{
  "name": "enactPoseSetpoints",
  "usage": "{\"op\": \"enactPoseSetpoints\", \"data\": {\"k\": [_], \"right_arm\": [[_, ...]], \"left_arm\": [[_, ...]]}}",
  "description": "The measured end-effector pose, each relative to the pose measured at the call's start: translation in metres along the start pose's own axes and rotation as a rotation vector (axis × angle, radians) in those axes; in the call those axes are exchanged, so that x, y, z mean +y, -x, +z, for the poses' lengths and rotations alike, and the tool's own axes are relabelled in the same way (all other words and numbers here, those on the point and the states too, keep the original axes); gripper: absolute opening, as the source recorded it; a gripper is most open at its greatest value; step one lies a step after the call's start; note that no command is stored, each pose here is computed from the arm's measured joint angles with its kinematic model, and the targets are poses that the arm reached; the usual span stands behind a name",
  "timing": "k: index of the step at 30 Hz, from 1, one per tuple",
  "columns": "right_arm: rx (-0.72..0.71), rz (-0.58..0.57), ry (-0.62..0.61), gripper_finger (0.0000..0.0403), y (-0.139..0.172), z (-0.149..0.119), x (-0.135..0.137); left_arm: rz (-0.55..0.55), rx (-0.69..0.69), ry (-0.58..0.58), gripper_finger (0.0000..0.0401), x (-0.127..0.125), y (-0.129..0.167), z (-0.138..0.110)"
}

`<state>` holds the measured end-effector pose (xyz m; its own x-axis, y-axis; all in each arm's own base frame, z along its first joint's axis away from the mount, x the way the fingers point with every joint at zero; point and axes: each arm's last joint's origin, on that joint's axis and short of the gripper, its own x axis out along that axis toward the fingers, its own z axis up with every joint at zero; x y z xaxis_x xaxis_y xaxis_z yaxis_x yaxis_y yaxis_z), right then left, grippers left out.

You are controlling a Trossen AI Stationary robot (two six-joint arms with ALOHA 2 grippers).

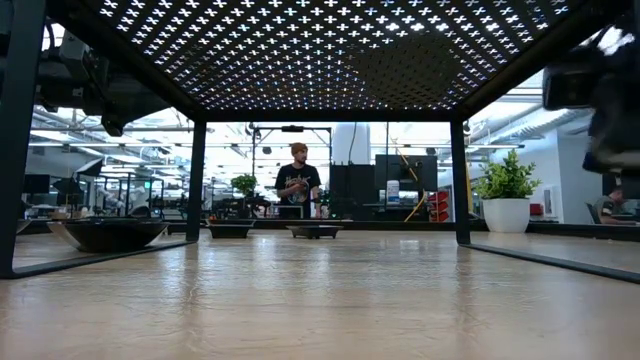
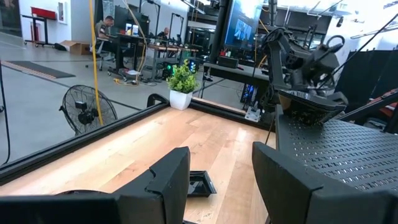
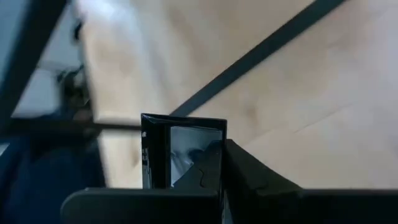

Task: Pick & Place Mini shaped plates
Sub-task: Put the black square plate on the shelf

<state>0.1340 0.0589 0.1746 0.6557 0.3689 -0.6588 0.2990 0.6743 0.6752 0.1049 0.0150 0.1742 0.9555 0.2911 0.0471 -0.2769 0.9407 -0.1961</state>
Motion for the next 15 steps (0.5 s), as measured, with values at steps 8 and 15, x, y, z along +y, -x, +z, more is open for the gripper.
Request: {"op": "enactPoseSetpoints", "data": {"k": [8, 15], "right_arm": [[-0.038, 0.25, 0.186, 0.0001, 0.004, 0.003, 0.023], [-0.155, 0.456, 0.408, 0.0, 0.011, 0.003, 0.046]], "left_arm": [[0.0, 0.0, 0.0, 0.0177, 0.0, 0.0, 0.0], [0.0, 0.0, 0.0, 0.0177, 0.0, 0.0, 0.0]]}}
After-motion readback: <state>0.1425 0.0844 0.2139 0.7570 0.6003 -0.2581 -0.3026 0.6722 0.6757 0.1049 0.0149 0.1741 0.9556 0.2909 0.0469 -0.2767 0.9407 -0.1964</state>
